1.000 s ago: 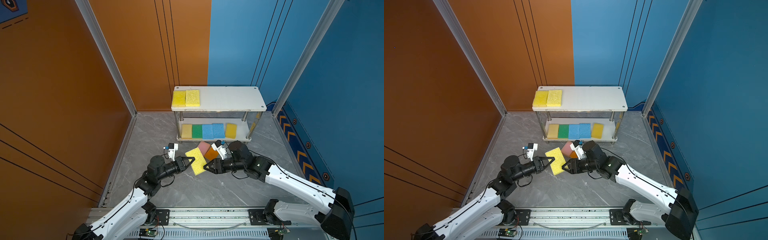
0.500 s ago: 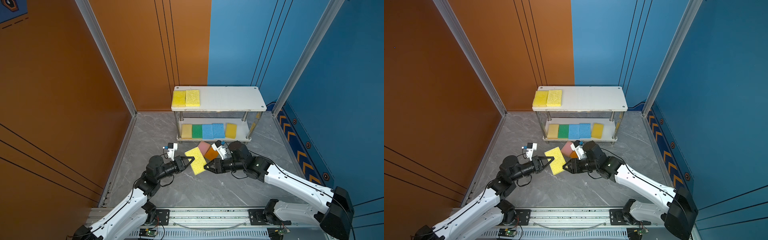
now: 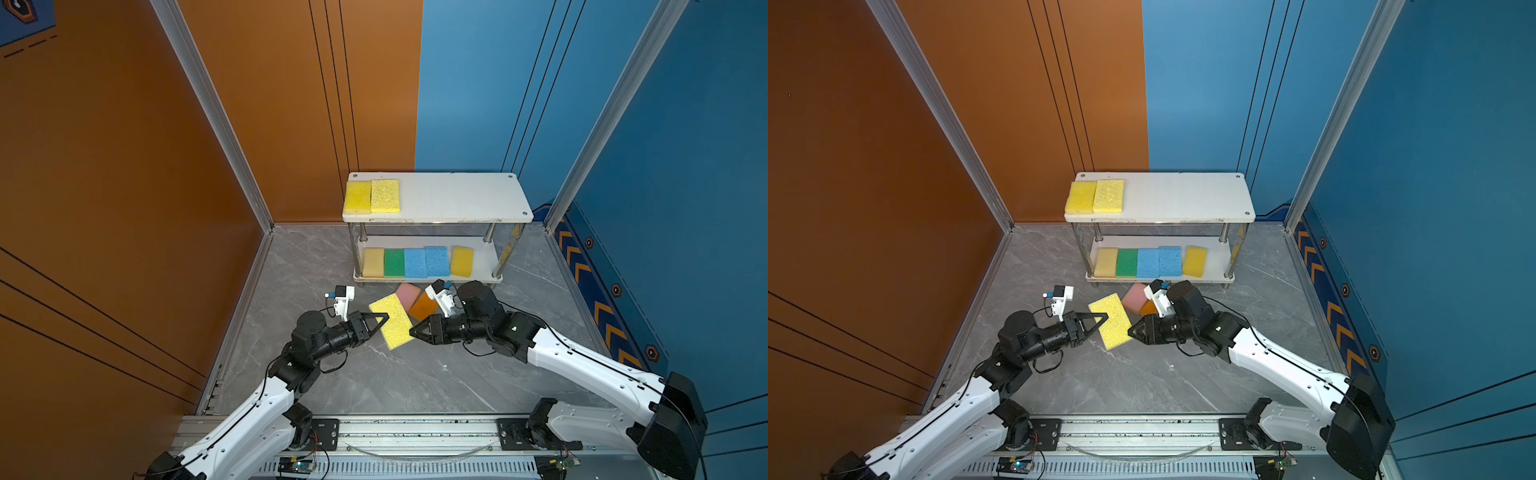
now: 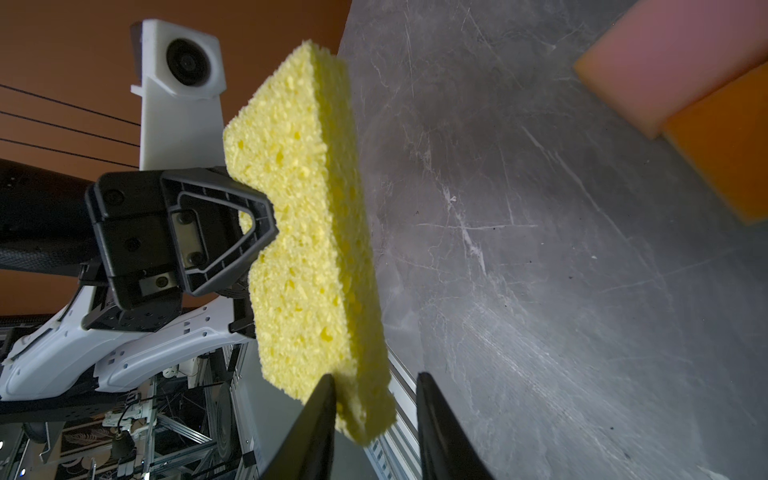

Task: Place and organize the cleaning sponges onto the shelf
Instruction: 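Close the left gripper on the sponge held by the right gripper, then carry the sponge to the shelf top with the right gripper while the left withdraws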

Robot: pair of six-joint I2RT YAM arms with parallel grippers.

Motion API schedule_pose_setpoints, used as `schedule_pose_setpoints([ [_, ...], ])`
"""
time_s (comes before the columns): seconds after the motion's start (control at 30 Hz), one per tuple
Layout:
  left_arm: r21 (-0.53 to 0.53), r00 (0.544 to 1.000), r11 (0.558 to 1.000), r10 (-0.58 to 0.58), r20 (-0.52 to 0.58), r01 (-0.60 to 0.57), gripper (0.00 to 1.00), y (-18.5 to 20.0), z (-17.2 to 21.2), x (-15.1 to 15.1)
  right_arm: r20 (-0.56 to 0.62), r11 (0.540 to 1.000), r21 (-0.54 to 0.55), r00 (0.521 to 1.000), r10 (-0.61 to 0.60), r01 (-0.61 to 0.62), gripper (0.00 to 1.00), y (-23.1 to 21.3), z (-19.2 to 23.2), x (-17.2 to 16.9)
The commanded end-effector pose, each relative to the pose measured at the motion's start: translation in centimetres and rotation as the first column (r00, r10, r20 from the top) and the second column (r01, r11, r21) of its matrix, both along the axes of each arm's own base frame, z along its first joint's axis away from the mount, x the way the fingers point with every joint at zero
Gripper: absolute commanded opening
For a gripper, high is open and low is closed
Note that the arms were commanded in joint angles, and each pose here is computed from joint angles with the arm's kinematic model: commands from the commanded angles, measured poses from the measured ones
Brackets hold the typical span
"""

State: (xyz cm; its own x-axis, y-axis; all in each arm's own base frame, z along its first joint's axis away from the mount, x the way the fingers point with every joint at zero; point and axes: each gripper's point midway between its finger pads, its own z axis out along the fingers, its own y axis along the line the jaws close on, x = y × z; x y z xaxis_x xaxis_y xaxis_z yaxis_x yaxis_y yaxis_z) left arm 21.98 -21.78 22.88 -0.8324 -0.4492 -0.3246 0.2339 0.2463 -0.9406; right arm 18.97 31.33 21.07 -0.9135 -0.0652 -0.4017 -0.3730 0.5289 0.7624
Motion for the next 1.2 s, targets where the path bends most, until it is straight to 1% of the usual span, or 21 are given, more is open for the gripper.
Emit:
schedule_pose_setpoints([
  [0.0, -0.026, 0.999, 1.0, -0.013, 0.046, 0.014, 0.0, -0.1, 1.8, -0.1, -0.005, 0.999, 0.034, 1.0, 0.022, -0.022, 0.31, 0.7, 0.3, -0.1],
  [0.23, -0.026, 0.999, 1.0, -0.011, 0.047, 0.012, 0.0, 0.0, 1.8, 0.0, -0.009, 0.998, 0.04, 0.999, 0.044, -0.044, 0.23, 1.1, 0.6, -0.6],
  [0.57, -0.029, 0.999, 1.0, -0.004, 0.046, 0.006, 0.01, 0.0, 1.9, 0.1, 0.005, 0.999, 0.016, 0.999, 0.043, -0.043, 0.01, 0.8, 0.8, -0.8],
  [0.6, -0.029, 0.999, 1.0, -0.003, 0.046, 0.005, 0.08, 0.1, 1.9, 0.1, 0.008, 0.999, 0.01, 0.999, 0.041, -0.042, 0.0, 0.7, 0.8, -0.8],
  [0.63, -0.03, 0.999, 1.0, -0.001, 0.043, 0.002, 0.17, 0.2, 1.8, 0.1, 0.013, 0.999, 0.004, 0.999, 0.041, -0.041, 0.0, 0.6, 0.9, -0.8],
  [0.7, -0.033, 0.999, 0.999, 0.0, 0.04, 0.001, 0.39, 0.3, 1.8, 0.1, 0.027, 0.999, -0.008, 0.999, 0.034, -0.034, 0.0, 0.3, 1.3, -0.8],
  [0.77, -0.04, 0.999, 0.999, 0.002, 0.042, 0.0, 0.54, 0.6, 2.0, 0.1, 0.049, 0.999, -0.028, 0.998, 0.026, -0.025, 0.0, -0.2, 1.9, -0.8],
  [0.8, -0.045, 0.999, 0.999, 0.005, 0.047, -0.003, 0.6, 0.9, 2.2, 0.1, 0.065, 0.999, -0.039, 0.998, 0.021, -0.018, 0.0, -0.6, 2.5, -0.8],
  [0.97, -0.047, 0.998, 0.998, 0.052, 0.045, -0.05, 0.78, 3.1, 2.6, 0.2, 0.162, 0.997, -0.071, 0.987, -0.011, 0.022, 0.0, -2.6, 6.2, -0.8],
  [1.07, -0.033, 0.994, 0.995, 0.101, 0.037, -0.099, 0.84, 4.7, 2.4, 0.2, 0.233, 0.994, -0.088, 0.972, -0.036, 0.058, 0.0, -4.1, 8.7, -0.8],
  [1.13, -0.023, 0.99, 0.991, 0.132, 0.039, -0.131, 0.85, 5.6, 2.3, 0.2, 0.289, 0.993, -0.079, 0.955, -0.066, 0.092, 0.0, -5.0, 10.9, -0.5],
  [1.17, -0.013, 0.989, 0.99, 0.144, 0.036, -0.144, 0.91, 6.0, 2.1, 0.1, 0.315, 0.991, -0.068, 0.945, -0.089, 0.116, 0.0, -5.4, 12.1, -0.2],
])
